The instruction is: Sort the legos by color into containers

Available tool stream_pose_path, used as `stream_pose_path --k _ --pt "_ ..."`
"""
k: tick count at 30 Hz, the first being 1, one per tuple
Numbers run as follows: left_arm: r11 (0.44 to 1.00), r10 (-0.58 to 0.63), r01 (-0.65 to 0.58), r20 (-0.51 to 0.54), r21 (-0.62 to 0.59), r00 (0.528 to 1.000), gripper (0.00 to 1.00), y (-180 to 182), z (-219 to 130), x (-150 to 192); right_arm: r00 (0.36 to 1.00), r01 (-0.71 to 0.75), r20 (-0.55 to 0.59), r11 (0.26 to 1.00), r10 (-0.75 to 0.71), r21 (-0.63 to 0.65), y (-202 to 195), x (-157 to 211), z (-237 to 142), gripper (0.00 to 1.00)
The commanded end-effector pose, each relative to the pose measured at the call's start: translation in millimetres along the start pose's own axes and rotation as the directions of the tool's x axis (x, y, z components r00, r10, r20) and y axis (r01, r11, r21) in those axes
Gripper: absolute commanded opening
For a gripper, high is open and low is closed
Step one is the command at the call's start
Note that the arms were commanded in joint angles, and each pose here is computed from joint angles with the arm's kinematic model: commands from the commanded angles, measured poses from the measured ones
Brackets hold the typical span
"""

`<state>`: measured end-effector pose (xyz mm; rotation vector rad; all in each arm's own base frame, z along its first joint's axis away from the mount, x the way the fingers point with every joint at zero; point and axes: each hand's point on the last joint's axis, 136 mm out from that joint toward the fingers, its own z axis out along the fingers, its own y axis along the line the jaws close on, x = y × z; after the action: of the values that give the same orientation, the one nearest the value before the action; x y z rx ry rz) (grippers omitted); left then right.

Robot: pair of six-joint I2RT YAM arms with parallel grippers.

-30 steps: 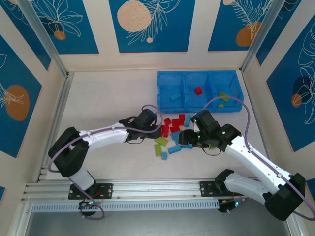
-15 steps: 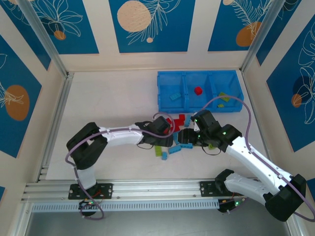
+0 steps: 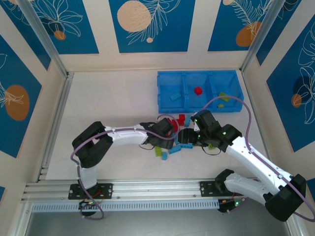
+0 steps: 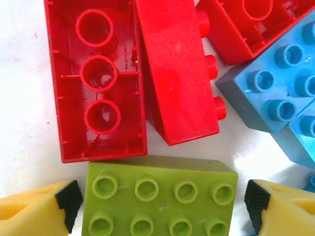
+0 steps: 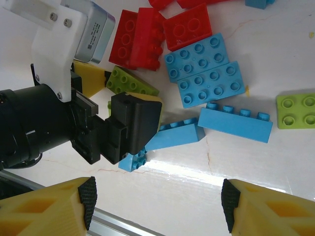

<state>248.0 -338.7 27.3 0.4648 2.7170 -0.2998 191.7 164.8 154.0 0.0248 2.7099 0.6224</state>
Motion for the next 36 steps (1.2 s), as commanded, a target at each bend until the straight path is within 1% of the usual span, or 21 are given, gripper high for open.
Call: stream_pose_path --k 1,4,6,8,12,15,18,20,24,28,31,34,36 --pt "0.998 0.049 -0.046 0.056 -0.050 0.997 0.94 10.8 -29.8 0.7 1.000 -0.015 0.008 1.000 0.015 0.009 -1.2 -1.2 -5.7 0.70" --pt "0.997 0.074 -0.070 0.109 -0.040 0.991 0.96 4.8 -61.0 5.2 0.999 -0.022 0.034 0.999 0.021 0.030 -6.0 -3.4 -10.1 0.71" --pt "0.996 0.086 -0.084 0.107 -0.022 0.991 0.96 -6.3 -75.1 15.1 0.998 -0.038 0.058 0.998 0.036 0.043 -10.4 -6.2 -12.5 0.72" --pt "0.998 0.068 -0.068 0.079 -0.001 0.995 0.93 -17.8 -80.2 28.4 0.996 -0.058 0.076 0.997 0.055 0.042 -12.7 -8.7 -15.4 0.72" --pt "1.000 0.015 -0.015 0.016 -0.002 1.000 0.80 -36.0 -76.2 59.8 0.993 -0.083 0.092 0.996 0.080 0.025 -15.1 -9.1 -19.6 0.73" --pt "0.999 0.011 -0.011 0.001 -0.034 1.000 0.78 -38.4 -61.2 71.6 0.991 -0.100 0.097 0.995 0.098 0.014 -18.1 -6.1 -19.7 0.73" --pt "0.996 0.046 -0.046 -0.003 -0.080 0.999 0.76 -38.2 -43.7 70.1 0.990 -0.111 0.091 0.994 0.110 0.004 -19.7 -3.0 -18.2 0.73" --pt "0.994 0.063 -0.064 -0.008 -0.087 0.998 0.70 -42.8 -35.3 68.5 0.990 -0.112 0.082 0.994 0.111 0.005 -20.7 -1.0 -17.8 0.73" --pt "0.992 0.073 -0.072 0.000 -0.103 0.997 0.52 -45.0 -26.2 65.4 0.991 -0.112 0.078 0.994 0.111 0.015 -23.5 1.4 -19.6 0.73" --pt "0.990 0.087 -0.084 0.024 -0.117 0.996 0.43 -44.1 -29.1 59.5 0.990 -0.118 0.079 0.993 0.117 0.007 -24.5 4.0 -19.7 0.73" --pt "0.989 0.096 -0.091 0.032 -0.116 0.995 0.35 -44.5 -33.4 56.4 0.990 -0.118 0.083 0.993 0.117 0.003 -24.1 3.6 -20.1 0.73" --pt "0.989 0.107 -0.103 0.036 -0.101 0.994 0.25 -46.6 -39.7 54.3 0.989 -0.120 0.084 0.993 0.120 0.001 -23.9 3.4 -20.8 0.73" --pt "0.991 0.111 -0.108 0.043 -0.080 0.993 0.21 -49.8 -46.3 51.8 0.989 -0.122 0.087 0.993 0.122 -0.003 -23.1 3.1 -22.2 0.73"
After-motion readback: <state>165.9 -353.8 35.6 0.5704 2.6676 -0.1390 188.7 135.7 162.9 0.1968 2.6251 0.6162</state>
